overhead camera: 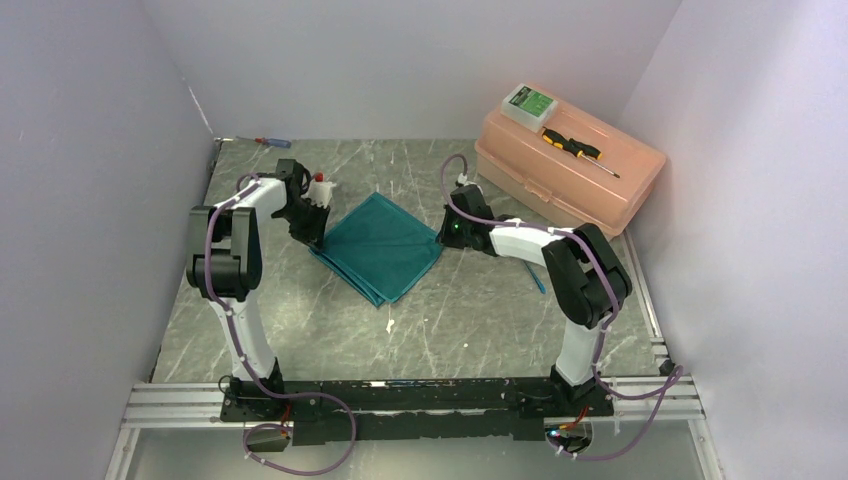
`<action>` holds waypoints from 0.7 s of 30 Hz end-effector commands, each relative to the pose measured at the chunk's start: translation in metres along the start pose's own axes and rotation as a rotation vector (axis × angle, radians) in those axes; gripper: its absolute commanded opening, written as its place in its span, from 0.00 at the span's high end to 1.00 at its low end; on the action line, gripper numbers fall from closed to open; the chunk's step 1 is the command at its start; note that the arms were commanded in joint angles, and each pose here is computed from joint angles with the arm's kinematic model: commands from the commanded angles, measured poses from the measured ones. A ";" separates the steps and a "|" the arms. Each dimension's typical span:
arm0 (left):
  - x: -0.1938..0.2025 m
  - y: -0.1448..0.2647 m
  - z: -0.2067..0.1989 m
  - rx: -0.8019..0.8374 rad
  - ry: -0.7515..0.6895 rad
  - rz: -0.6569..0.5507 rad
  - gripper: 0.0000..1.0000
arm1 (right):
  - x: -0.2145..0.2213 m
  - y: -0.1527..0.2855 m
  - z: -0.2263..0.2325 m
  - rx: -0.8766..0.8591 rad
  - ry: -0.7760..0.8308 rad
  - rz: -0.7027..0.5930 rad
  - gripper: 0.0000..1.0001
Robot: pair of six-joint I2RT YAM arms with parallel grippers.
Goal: Fold the napkin into a case and place the utensils inside
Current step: Smooth out the upper triangle-folded napkin at the center of the board.
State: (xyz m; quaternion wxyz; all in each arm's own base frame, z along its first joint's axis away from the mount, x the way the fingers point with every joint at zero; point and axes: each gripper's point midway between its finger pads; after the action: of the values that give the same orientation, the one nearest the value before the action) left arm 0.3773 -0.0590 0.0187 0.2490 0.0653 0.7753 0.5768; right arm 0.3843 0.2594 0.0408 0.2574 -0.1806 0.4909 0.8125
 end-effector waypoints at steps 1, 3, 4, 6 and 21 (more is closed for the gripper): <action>0.005 -0.001 0.013 -0.066 -0.028 0.003 0.86 | -0.006 -0.004 -0.002 -0.029 0.041 -0.042 1.00; 0.006 -0.001 0.013 -0.066 -0.026 0.005 0.86 | -0.004 -0.009 -0.004 -0.056 0.042 -0.037 1.00; 0.006 -0.001 0.012 -0.066 -0.025 0.005 0.86 | -0.002 -0.012 -0.005 -0.071 0.039 -0.027 1.00; 0.006 -0.001 0.013 -0.069 -0.026 0.004 0.86 | 0.001 -0.019 -0.010 -0.087 0.037 -0.009 1.00; -0.001 0.019 -0.008 0.019 0.037 -0.011 0.83 | -0.013 0.007 0.008 -0.201 0.081 -0.015 0.93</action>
State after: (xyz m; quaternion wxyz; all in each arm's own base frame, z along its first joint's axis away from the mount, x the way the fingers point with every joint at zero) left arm 0.3748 -0.0580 0.0195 0.2506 0.0608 0.7729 0.5797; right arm 0.3891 0.2546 0.0227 0.2287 -0.2039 0.4435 0.8423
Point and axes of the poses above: each gripper's point midway between its finger pads, its own y axis back along the fingers, its own z axis along the line the jaws close on, x = y × z, and after that the axes turned 2 degrees about -y, right-handed
